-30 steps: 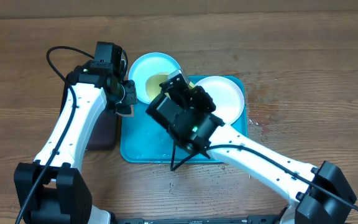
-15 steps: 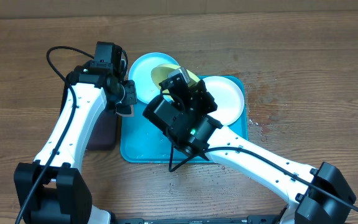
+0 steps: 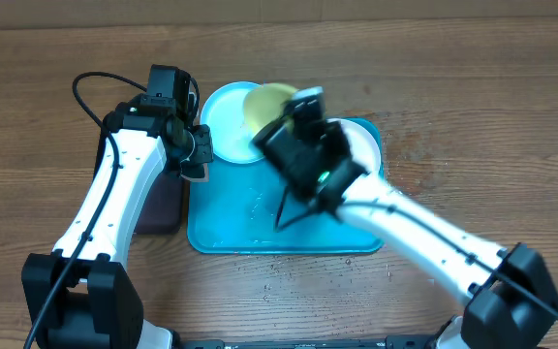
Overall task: Clean dirty plates on tray and stack at the side
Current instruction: 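Carry the yellow plate right and set it on the table, then lower the left gripper with the sponge onto the black tray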
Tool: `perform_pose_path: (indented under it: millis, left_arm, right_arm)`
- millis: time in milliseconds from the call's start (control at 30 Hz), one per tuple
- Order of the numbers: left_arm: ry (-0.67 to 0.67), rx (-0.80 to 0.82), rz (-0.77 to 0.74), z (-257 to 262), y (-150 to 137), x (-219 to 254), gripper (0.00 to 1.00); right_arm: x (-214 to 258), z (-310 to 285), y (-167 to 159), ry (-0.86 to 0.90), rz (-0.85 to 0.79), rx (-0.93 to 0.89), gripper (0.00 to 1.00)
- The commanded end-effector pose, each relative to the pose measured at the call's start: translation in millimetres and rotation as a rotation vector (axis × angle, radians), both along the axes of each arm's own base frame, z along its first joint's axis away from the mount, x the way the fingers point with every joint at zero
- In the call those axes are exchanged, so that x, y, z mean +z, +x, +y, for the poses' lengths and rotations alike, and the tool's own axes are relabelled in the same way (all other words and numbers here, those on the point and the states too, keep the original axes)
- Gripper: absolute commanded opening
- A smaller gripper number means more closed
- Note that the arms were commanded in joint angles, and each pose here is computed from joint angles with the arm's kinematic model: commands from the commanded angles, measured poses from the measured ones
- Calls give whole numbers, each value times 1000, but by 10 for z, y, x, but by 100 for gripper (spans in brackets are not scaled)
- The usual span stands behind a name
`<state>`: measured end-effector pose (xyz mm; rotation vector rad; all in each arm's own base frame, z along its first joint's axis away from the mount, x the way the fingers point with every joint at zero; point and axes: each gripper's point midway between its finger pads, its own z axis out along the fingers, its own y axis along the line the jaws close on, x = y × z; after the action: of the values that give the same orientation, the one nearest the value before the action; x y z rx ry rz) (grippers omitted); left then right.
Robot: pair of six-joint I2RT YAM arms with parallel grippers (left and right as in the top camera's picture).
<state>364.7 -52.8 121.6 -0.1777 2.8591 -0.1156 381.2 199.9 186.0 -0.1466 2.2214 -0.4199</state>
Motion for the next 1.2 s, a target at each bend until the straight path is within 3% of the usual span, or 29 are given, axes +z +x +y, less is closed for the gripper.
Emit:
perform_pose_path:
  millis: [0, 133, 300, 600, 867, 1167]
  left_arm:
    - [53, -37, -51, 71, 64, 137, 4]
    - [137, -13, -60, 226, 82, 145, 4]
    - [139, 10, -67, 302, 108, 148, 4]
    - [140, 21, -78, 333, 147, 148, 4]
    - [139, 50, -84, 436, 170, 155, 4]
    - [140, 78, -82, 544, 170, 155, 4]
  right_arm:
    - [111, -226, 213, 334, 48, -95, 4]
    - [30, -771, 407, 507, 123, -202, 4]
    - [-140, -1620, 439, 672, 208, -394, 4]
    - [-458, -2806, 88, 764, 286, -707, 4]
    - [-1070, -3027, -288, 761, 420, -840, 4]
    - [-1237, -2972, -508, 745, 502, -872, 4]
